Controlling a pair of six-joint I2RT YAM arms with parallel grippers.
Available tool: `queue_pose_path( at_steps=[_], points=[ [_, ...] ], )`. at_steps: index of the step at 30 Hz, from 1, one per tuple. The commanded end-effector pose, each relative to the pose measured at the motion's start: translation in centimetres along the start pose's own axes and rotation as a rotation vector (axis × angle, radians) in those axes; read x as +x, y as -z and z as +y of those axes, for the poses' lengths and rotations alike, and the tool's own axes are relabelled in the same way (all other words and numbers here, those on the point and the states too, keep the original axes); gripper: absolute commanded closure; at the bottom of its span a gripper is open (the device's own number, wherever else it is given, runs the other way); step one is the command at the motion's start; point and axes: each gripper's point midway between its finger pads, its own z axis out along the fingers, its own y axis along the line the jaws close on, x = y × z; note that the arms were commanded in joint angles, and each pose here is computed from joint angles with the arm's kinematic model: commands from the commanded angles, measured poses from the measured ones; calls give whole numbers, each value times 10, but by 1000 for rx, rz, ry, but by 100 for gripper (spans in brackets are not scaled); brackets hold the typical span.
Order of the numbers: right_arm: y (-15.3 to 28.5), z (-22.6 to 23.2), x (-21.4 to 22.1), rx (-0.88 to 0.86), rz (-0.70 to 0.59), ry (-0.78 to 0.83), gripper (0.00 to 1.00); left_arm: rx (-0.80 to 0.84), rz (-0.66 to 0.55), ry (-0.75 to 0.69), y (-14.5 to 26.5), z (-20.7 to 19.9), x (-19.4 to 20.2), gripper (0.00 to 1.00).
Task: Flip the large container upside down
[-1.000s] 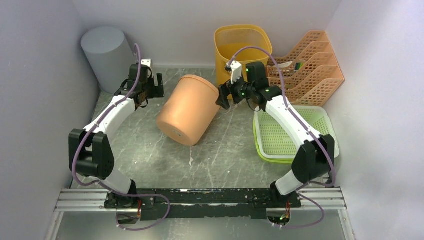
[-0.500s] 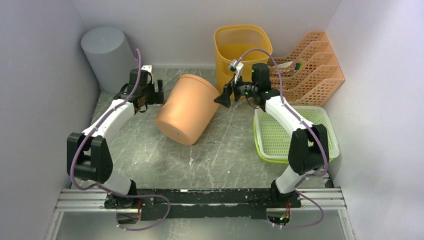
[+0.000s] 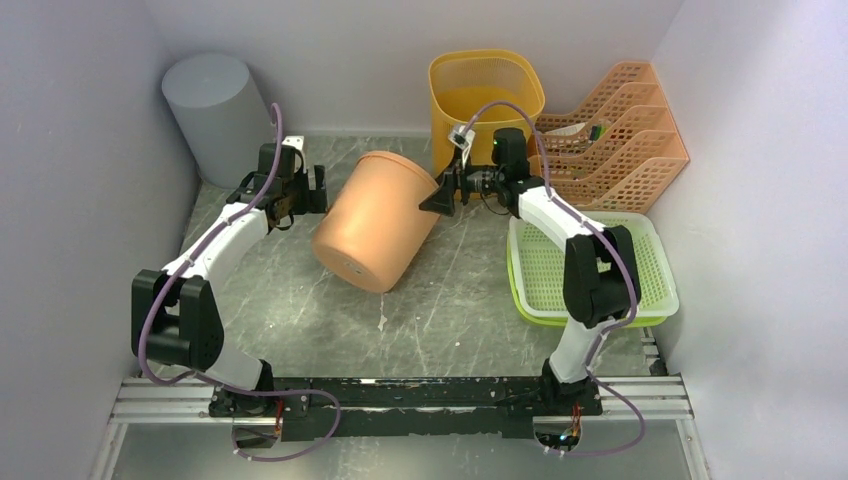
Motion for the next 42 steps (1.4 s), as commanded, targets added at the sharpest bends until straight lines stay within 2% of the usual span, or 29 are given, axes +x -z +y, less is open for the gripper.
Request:
queue_pose_path(
  at_steps=[1, 6, 14, 21, 29, 34, 39, 42],
  points=[
    [19, 40, -14, -58, -22, 38, 12, 17, -14, -11, 4, -2, -3, 1],
    [30, 86, 3, -112, 0, -9, 12, 30, -16, -15, -7, -7, -10, 1],
    [42, 147, 42, -124, 113, -68, 12, 46, -49, -21, -33, -15, -34, 1],
    [48, 154, 60, -68, 110, -152, 8, 82, -82, -1, -33, -25, -54, 1],
    [34, 145, 60, 23, 89, -305, 8, 71, -71, -14, -22, -20, -44, 1],
    [27, 154, 52, 28, 71, -314, 8, 54, -66, -17, -15, -15, -39, 1],
    [13, 189, 44, -57, 45, -304, 10, 58, -56, -17, -18, -16, -36, 1],
    [12, 200, 39, -49, 42, -285, 11, 64, -49, -19, -21, -18, -35, 1]
  ],
)
